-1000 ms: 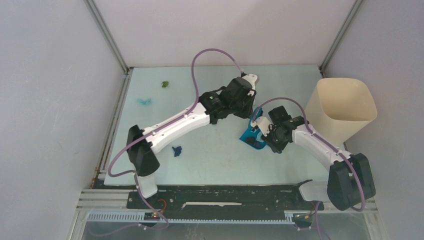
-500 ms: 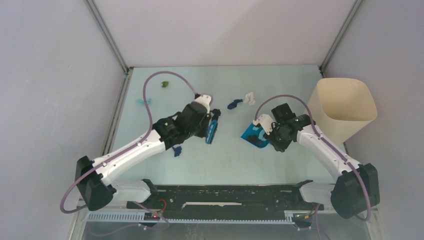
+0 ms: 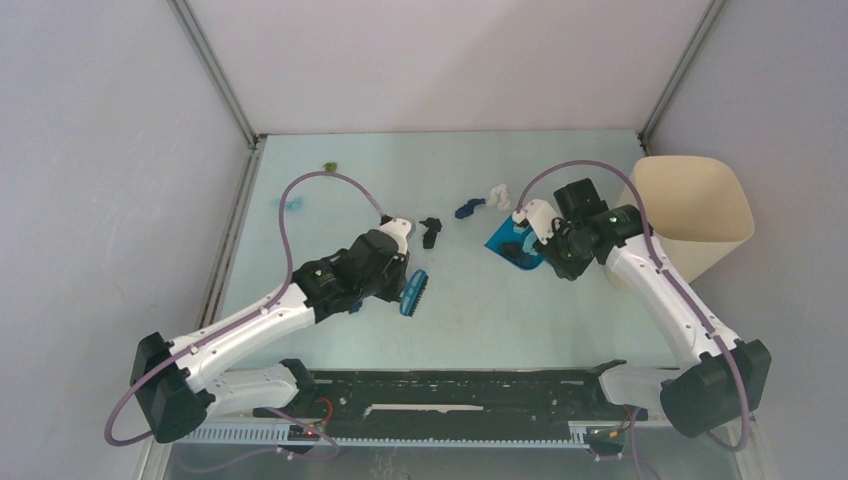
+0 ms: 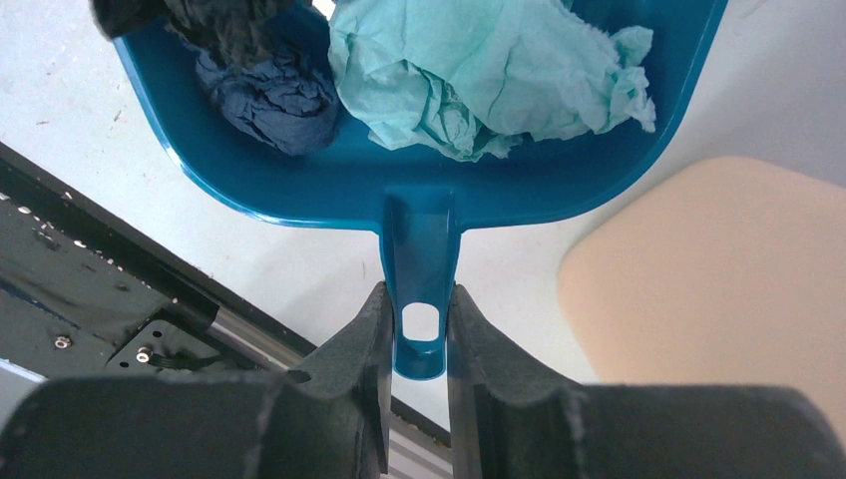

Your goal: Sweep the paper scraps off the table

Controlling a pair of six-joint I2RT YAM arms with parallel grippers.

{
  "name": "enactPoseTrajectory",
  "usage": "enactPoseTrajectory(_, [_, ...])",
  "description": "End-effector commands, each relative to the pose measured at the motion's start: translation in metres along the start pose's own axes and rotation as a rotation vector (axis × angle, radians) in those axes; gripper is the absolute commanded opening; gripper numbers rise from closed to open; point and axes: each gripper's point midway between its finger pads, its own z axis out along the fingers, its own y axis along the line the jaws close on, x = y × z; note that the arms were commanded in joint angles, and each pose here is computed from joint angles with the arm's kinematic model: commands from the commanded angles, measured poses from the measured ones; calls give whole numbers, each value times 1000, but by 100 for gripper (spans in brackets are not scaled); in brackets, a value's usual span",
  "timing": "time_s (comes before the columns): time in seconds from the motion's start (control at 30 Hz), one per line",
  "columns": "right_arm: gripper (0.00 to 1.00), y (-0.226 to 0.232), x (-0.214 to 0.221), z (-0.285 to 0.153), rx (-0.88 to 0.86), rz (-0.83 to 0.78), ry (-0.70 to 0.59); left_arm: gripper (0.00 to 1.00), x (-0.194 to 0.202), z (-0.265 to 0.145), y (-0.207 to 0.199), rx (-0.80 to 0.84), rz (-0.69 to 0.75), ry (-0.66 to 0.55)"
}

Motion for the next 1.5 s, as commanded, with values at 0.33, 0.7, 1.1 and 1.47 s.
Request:
enactPoseTrajectory(0.33, [0,-35,-5,-79,12,109,-110,0,10,12,-3,60,100,66])
enactPoseTrajectory(0.7, [0,-67,-4,-139,75,197,-172,0,21,18,-4,70,102,112])
enactPoseTrajectory(1.1, [0,-143,79,-198,364,441,-102,0,26,17,-7,88,103,143])
enactPoseTrajectory(1.47, [0,-185,164,-221,497,542,162,0,32,18,-10,110,104,176])
